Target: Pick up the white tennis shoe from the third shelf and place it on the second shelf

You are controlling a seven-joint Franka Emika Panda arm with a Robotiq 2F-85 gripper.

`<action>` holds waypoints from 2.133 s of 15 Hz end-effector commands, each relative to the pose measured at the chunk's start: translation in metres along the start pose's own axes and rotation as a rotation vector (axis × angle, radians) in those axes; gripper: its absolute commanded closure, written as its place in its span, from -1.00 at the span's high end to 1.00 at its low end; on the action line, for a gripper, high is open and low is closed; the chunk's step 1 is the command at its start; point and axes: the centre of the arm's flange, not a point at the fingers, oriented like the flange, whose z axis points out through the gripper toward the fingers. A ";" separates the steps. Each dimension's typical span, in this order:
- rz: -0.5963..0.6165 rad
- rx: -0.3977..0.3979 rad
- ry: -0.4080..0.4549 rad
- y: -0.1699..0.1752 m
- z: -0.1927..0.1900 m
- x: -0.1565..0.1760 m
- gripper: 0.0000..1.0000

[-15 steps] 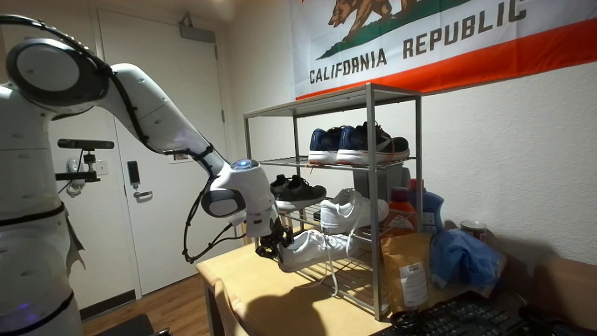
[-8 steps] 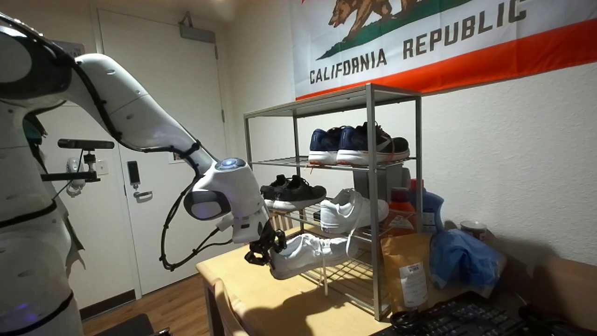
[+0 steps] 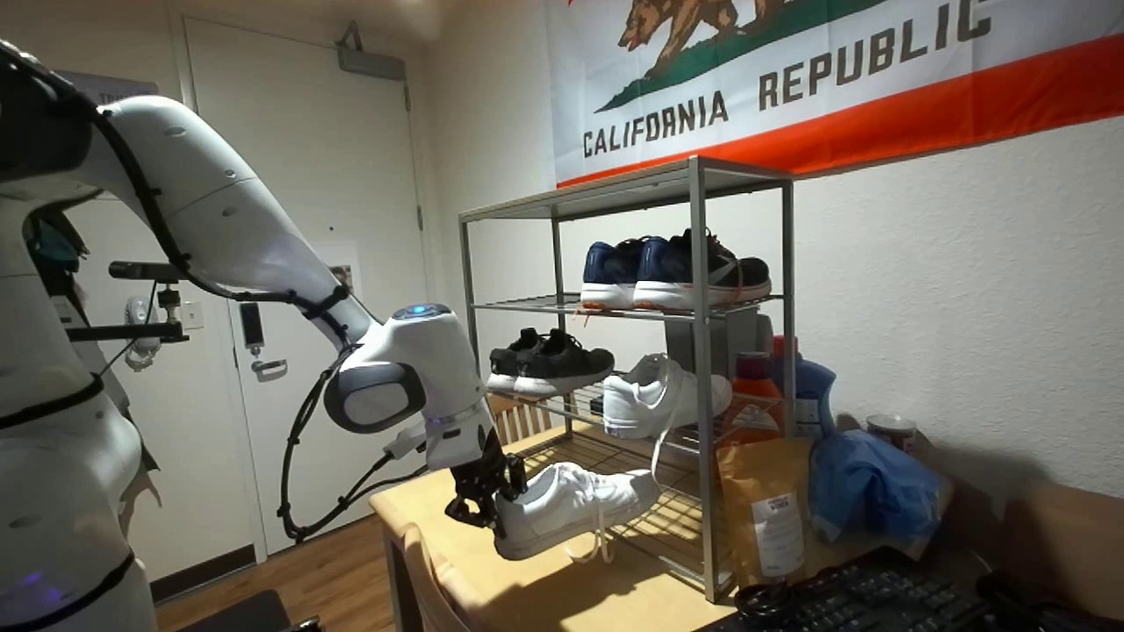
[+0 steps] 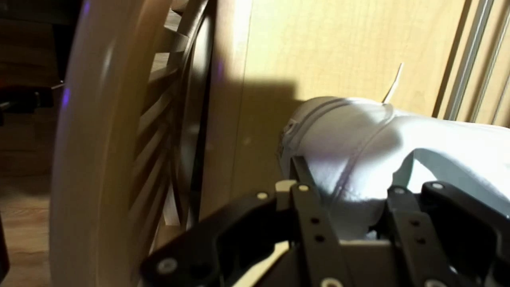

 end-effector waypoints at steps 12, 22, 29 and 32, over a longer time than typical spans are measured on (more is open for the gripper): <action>-0.160 -0.047 -0.143 0.003 -0.056 -0.013 -0.79; -0.285 -0.120 -0.144 0.043 -0.050 -0.027 -0.95; -0.292 -0.065 -0.110 0.070 -0.079 -0.019 -0.95; -0.315 -0.047 -0.095 0.079 -0.088 -0.013 -0.95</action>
